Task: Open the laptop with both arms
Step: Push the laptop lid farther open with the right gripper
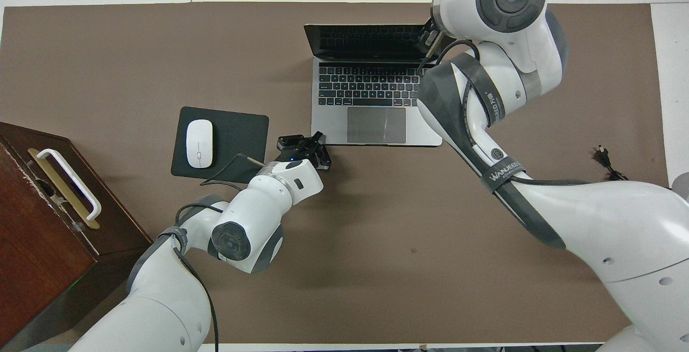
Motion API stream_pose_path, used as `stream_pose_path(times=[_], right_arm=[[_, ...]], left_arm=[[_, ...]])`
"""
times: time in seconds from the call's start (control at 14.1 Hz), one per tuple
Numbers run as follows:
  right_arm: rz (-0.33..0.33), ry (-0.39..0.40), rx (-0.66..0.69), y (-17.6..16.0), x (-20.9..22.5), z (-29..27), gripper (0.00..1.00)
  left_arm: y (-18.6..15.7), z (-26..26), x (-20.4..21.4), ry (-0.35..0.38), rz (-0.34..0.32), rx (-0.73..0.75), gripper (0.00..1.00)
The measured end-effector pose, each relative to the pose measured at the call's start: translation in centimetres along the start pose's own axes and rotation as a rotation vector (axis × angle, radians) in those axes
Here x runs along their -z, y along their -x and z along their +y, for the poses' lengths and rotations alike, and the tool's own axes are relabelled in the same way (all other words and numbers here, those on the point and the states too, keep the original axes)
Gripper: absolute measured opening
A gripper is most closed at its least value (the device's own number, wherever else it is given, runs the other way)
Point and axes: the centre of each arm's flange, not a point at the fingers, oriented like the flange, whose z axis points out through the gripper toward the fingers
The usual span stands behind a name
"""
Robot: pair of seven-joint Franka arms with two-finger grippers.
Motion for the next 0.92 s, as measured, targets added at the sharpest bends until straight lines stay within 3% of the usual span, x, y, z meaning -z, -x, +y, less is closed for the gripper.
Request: stream_pose_path(times=[0.35, 0.92], right_arm=[[-0.072, -0.047, -0.012, 0.6, 0.1, -0.2, 1.0], [-0.109, -0.116, -0.051, 0.9, 2.7, -0.1, 1.0]], left_arm=[[0.0, 0.0, 0.0, 0.0, 0.0, 0.0, 0.01], [0.0, 0.0, 0.0, 0.0, 0.0, 0.0, 0.01]])
